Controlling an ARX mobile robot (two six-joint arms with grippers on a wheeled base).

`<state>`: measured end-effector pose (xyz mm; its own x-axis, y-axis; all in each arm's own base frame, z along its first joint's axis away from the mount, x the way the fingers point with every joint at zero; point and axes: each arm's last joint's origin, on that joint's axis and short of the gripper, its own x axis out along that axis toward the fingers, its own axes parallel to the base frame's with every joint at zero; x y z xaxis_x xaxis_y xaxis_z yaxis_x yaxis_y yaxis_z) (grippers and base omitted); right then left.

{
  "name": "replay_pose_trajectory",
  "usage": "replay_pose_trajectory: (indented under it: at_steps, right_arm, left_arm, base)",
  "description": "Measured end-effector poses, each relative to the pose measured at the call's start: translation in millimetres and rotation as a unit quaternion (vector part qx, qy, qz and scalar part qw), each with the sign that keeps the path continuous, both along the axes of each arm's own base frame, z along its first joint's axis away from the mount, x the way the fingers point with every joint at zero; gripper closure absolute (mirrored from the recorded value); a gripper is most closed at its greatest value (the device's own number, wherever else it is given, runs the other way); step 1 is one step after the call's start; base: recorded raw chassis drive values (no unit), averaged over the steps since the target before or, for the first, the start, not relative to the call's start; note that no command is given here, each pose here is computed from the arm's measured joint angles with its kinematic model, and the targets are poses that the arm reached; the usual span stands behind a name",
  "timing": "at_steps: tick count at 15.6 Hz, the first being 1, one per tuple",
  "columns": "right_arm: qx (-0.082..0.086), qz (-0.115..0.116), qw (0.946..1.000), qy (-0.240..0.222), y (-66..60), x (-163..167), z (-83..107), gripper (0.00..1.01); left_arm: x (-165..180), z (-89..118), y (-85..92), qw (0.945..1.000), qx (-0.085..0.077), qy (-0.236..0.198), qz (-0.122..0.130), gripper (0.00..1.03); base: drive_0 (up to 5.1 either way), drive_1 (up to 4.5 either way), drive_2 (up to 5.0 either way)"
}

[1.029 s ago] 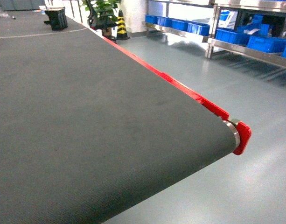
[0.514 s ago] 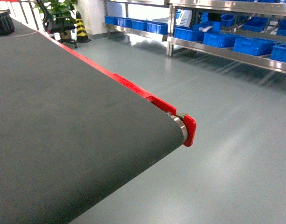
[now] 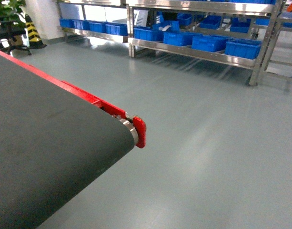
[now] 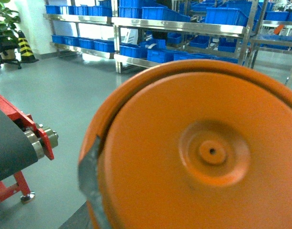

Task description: Sort blue parts and orange caps into right shelf containers

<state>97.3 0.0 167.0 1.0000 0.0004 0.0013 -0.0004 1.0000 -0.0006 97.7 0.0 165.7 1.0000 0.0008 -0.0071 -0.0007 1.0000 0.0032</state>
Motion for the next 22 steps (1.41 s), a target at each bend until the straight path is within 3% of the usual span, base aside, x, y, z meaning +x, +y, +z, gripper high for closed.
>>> replay_pose_trajectory:
  at_steps: [22]
  right_arm:
    - [0.000, 0.000, 1.0000, 0.000, 0.0, 0.0, 0.0, 0.55]
  left_arm:
    - [0.0, 0.0, 0.0, 1.0000, 0.000, 0.000, 0.000, 0.61]
  base:
    - [-1.6, -1.62, -1.6]
